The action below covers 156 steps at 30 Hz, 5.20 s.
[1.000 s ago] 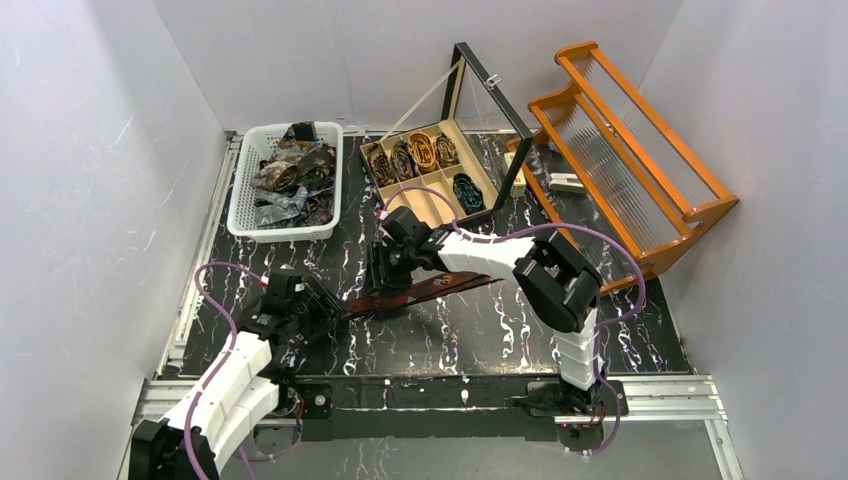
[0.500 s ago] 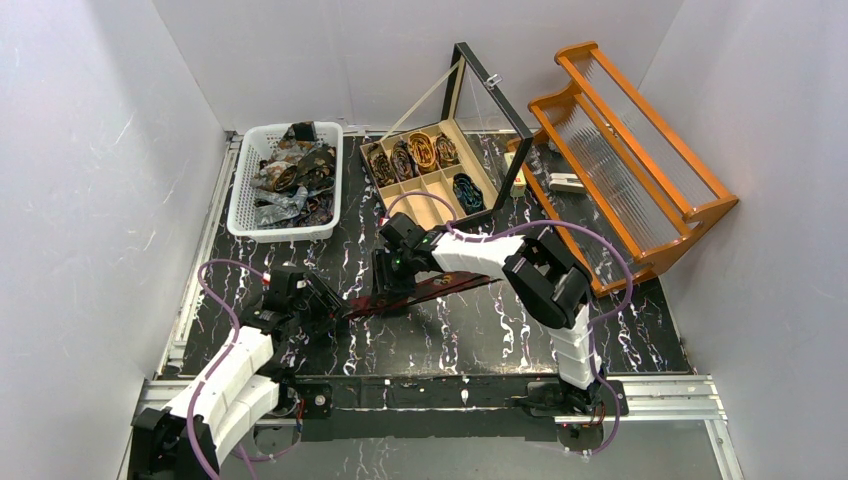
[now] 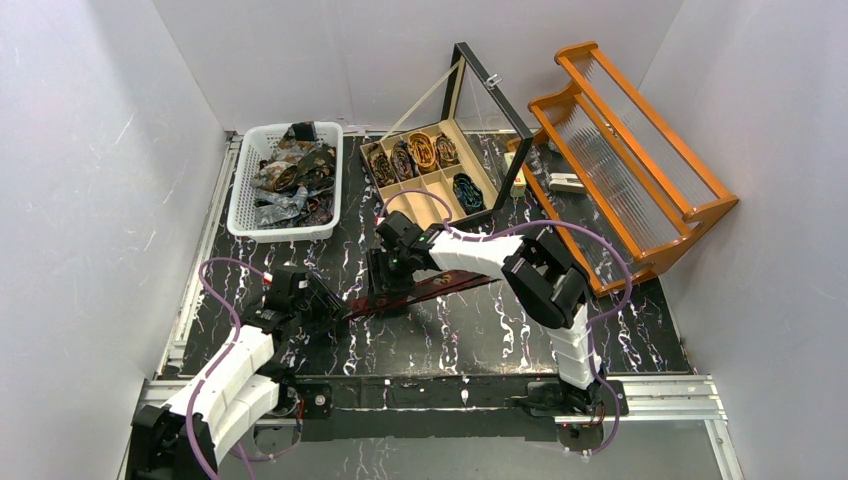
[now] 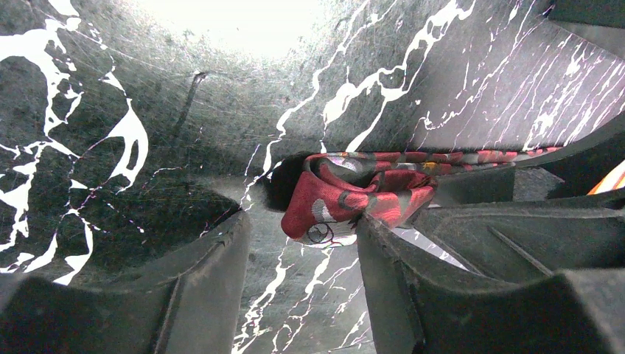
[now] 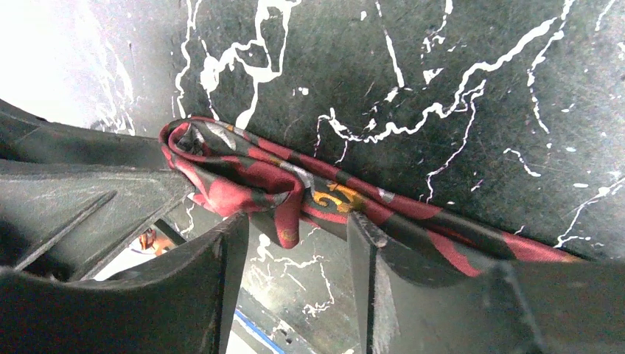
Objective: Roll the ties
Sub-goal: Roll the tie at the center of the board.
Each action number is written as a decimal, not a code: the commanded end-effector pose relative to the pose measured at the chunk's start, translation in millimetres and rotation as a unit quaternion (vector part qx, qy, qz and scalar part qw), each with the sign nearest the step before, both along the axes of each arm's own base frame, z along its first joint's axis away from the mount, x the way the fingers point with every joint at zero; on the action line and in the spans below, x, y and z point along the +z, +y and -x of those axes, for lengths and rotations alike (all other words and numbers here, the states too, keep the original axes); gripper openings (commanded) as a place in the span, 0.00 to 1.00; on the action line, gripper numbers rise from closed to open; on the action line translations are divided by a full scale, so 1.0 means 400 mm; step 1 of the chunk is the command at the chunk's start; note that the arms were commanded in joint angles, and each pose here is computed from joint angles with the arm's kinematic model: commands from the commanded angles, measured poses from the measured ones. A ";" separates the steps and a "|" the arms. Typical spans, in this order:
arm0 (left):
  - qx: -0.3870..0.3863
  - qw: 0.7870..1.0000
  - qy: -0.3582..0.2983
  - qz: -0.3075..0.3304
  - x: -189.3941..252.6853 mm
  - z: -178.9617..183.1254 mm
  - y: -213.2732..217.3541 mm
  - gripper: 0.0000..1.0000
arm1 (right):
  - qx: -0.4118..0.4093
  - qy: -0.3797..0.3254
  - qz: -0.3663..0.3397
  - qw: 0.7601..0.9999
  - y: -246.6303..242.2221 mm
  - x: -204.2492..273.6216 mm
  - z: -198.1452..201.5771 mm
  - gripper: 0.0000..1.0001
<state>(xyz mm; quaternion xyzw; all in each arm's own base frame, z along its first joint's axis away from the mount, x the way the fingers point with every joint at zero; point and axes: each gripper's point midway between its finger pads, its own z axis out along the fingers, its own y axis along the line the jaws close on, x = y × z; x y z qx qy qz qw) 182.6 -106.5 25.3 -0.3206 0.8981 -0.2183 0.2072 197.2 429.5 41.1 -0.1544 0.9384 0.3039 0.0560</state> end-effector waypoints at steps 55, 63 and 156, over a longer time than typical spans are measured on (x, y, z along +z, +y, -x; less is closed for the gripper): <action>-0.008 0.999 -0.004 -0.036 -0.002 0.027 0.019 0.61 | 0.022 -0.074 0.106 0.991 -0.034 -0.083 0.005 0.38; 0.001 0.999 -0.017 -0.032 0.003 0.024 0.021 0.61 | 0.058 -0.077 0.064 0.993 -0.007 -0.053 0.015 0.44; 0.013 0.998 -0.058 -0.014 0.028 -0.003 0.013 0.61 | 0.042 -0.002 0.064 0.997 -0.050 -0.101 0.014 0.35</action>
